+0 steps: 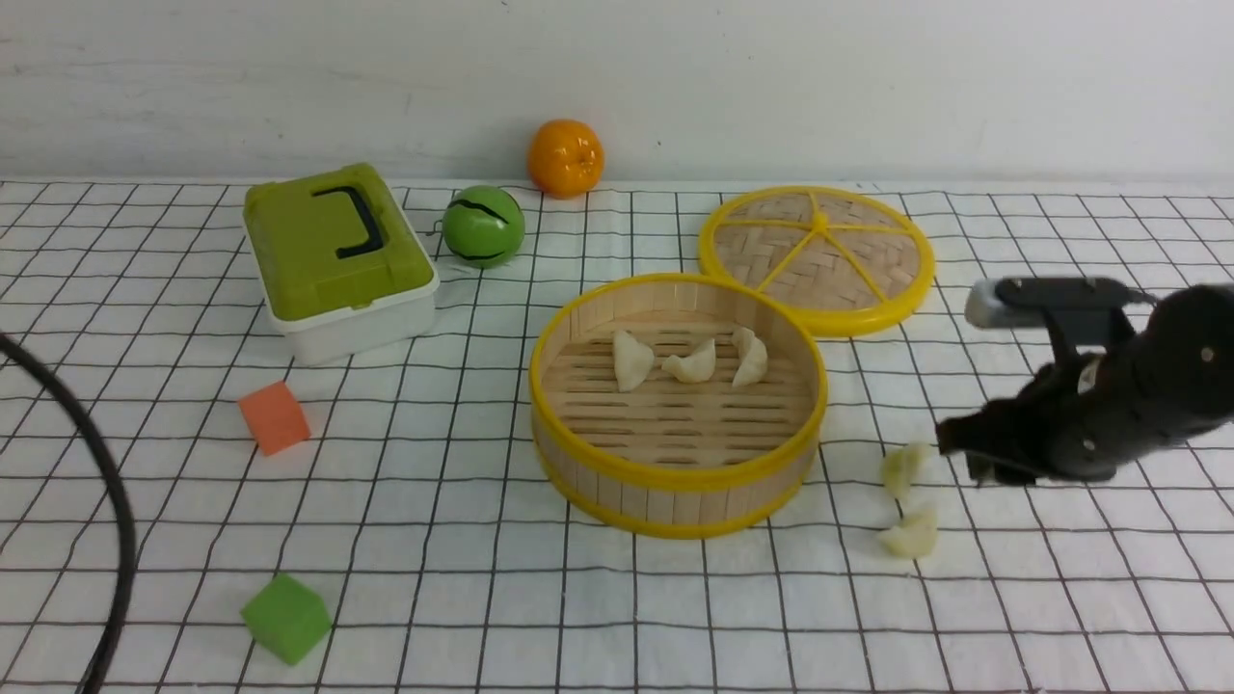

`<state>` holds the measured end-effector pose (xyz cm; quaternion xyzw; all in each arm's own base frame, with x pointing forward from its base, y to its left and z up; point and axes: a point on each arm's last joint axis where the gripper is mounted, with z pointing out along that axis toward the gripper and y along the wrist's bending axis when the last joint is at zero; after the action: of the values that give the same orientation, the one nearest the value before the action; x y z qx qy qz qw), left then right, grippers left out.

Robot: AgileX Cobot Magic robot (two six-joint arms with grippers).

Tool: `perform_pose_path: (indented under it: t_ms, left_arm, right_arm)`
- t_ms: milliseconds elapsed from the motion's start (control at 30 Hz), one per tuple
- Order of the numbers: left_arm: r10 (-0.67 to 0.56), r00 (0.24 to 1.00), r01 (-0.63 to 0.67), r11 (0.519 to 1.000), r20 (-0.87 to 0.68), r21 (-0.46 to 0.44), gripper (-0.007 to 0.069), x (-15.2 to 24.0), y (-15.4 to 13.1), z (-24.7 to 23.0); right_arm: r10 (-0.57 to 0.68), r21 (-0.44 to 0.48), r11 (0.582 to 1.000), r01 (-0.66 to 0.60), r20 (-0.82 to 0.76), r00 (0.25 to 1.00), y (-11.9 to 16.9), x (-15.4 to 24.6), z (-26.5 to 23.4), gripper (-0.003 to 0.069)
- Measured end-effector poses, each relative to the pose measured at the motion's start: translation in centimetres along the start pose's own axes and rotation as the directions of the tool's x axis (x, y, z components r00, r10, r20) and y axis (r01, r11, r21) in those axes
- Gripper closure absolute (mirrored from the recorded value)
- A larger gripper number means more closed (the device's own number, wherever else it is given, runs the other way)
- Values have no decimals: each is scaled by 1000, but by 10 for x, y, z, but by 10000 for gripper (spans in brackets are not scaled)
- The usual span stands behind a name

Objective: Put the dumplings into the steamer on the table with the white tablecloth.
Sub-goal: 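Reach for and grasp a dumpling lying on the table beside the steamer, then place the dumpling in the bamboo steamer basket with the right gripper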

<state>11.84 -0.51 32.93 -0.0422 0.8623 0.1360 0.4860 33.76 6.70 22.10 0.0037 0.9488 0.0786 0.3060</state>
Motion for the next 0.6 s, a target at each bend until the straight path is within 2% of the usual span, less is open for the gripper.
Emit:
perform_pose_path:
  t_ms: [33, 67, 133, 200, 233, 300, 367, 600]
  left_arm:
    - [-34, 999, 34, 999, 7, 16, 637, 7, 2, 0]
    - [-51, 999, 50, 999, 10, 6, 637, 8, 3, 0]
    - [-130, 991, 129, 990, 33, 53, 637, 25, 2, 4]
    - [-144, 988, 140, 986, 48, 89, 637, 31, -1, 7]
    - [-146, 987, 134, 980, 70, 144, 637, 38, -7, 10]
    - [-148, 985, 127, 971, 89, 204, 637, 41, -12, 12]
    - [-159, 981, 125, 956, 110, 265, 637, 41, -17, 11]
    - [-170, 978, 129, 946, 117, 297, 637, 40, -19, 9]
  right_arm:
    - [-10, -33, 999, 12, 42, 999, 13, -7, -11, 407]
    - [-7, -36, 999, 9, 52, 999, 13, -9, -13, 407]
    - [-14, -146, 989, 37, 157, 988, 53, -21, -32, 407]
    - [-10, -197, 979, 49, 193, 981, 72, -22, -35, 407]
    - [-13, -255, 964, 75, 235, 972, 99, -21, -31, 407]
    - [-20, -288, 952, 100, 267, 963, 118, -18, -22, 407]
    - [-8, -311, 946, 97, 277, 961, 137, -9, 7, 407]
    - [84, -313, 950, -16, 206, 975, 152, 6, 71, 407]
